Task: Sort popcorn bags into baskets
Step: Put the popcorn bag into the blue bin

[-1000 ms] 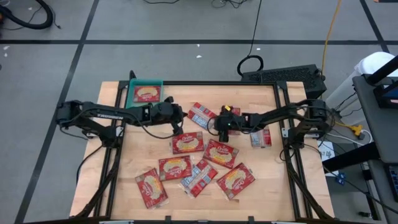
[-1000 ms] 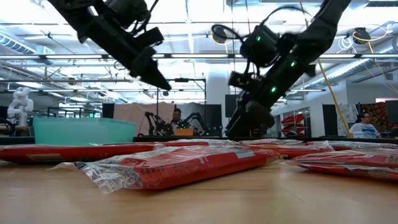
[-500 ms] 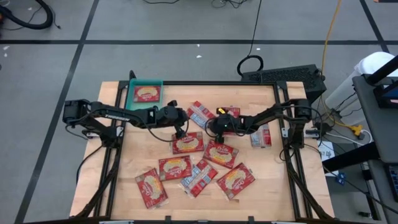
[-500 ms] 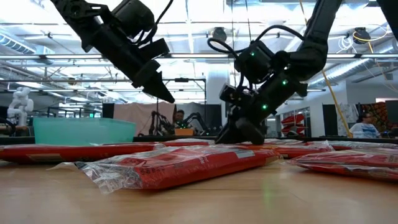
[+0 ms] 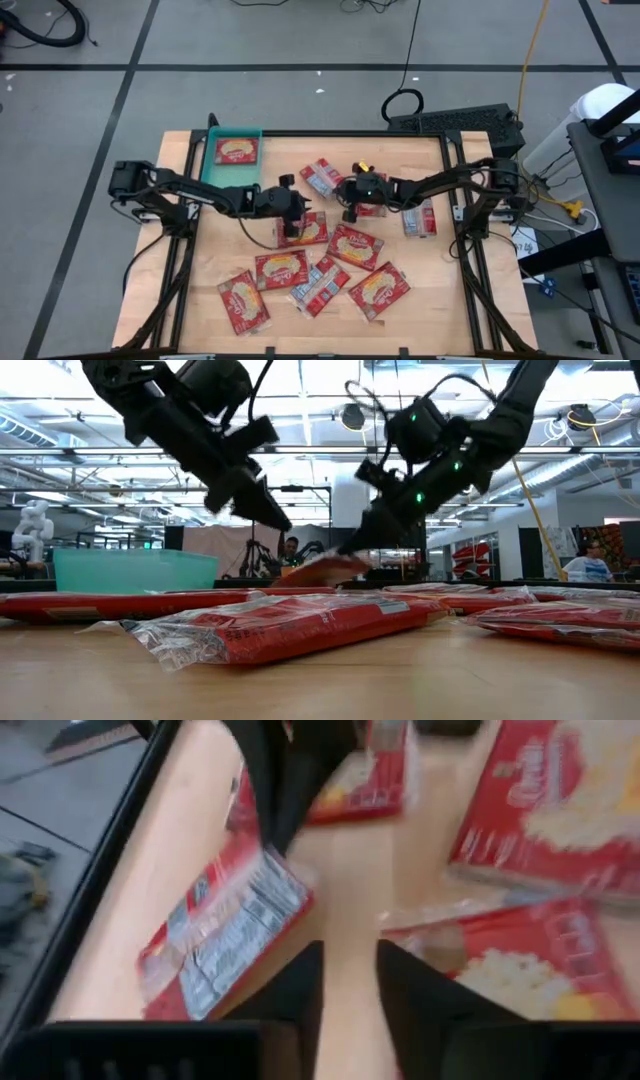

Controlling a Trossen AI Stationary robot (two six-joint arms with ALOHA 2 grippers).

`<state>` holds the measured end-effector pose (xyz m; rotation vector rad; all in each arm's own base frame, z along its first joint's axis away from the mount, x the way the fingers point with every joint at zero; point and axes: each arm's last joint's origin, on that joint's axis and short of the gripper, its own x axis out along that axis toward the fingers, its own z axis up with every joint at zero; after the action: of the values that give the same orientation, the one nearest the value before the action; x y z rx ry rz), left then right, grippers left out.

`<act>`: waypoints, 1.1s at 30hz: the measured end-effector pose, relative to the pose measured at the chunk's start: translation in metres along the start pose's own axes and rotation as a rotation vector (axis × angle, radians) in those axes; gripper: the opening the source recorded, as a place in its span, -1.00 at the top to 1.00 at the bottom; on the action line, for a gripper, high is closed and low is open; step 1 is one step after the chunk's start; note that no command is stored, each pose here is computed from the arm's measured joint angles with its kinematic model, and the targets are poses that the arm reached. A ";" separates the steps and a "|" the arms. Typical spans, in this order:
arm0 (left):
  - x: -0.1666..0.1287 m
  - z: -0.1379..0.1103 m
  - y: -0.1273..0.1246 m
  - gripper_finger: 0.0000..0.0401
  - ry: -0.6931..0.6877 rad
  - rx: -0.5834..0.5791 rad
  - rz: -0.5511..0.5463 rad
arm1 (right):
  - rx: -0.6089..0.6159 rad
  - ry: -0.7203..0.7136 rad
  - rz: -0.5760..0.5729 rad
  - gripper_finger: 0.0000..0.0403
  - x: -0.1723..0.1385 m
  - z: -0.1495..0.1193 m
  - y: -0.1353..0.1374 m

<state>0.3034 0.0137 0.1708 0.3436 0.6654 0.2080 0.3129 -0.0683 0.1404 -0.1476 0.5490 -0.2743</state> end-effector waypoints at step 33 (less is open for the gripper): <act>0.053 -0.016 0.042 -0.10 -0.195 0.045 0.141 | 0.333 -0.037 0.176 1.00 -0.038 0.019 -0.046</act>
<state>0.3306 0.0723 0.1444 0.4487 0.4537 0.2903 0.2824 -0.1002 0.1851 0.2175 0.4695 -0.1877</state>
